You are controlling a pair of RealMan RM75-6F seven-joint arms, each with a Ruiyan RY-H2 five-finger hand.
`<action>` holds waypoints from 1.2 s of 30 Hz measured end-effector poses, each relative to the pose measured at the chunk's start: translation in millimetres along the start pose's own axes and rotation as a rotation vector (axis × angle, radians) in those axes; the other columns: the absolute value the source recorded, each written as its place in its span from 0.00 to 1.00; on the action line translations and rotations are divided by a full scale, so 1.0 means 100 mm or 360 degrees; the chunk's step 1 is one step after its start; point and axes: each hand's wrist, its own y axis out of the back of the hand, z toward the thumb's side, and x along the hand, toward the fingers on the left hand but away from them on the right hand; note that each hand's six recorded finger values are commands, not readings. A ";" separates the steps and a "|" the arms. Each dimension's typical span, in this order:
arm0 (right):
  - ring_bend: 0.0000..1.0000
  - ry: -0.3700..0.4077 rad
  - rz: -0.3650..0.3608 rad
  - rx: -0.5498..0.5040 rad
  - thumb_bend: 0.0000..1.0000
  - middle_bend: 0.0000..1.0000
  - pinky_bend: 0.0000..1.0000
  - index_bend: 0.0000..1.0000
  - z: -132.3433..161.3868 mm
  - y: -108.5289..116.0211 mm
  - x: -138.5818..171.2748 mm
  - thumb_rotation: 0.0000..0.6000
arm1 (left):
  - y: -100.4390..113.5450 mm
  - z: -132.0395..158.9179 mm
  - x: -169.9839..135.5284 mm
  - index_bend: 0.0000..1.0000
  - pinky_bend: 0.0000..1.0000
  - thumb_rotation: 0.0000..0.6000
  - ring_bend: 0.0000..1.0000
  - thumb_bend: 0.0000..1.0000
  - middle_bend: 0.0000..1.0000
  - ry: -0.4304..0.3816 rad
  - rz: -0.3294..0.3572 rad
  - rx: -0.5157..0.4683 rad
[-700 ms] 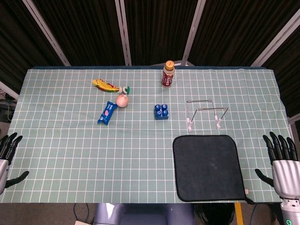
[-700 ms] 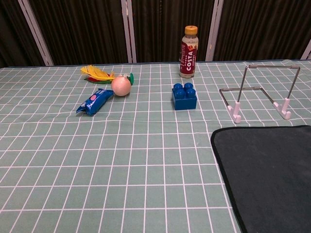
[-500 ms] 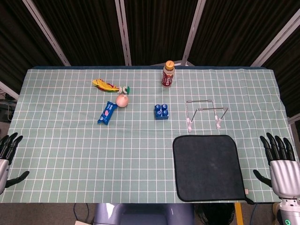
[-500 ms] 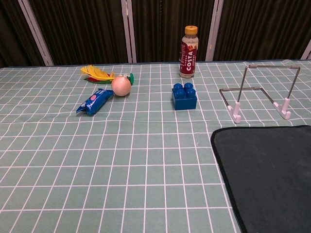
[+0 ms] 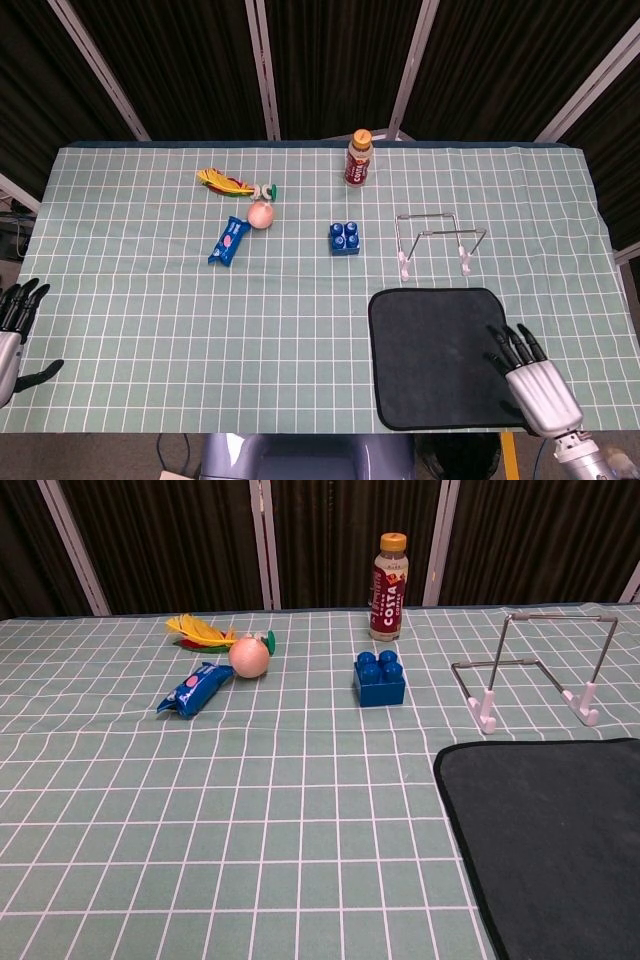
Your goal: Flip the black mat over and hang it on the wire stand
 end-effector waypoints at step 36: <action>0.00 0.0338 0.0181 0.0185 0.18 0.00 0.00 0.41 0.41 -0.90 0.08 1.00 | -0.05 0.00 0.03 0.00 0.00 1.00 0.00 0.00 0.00 0.0013 -0.0021 0.0018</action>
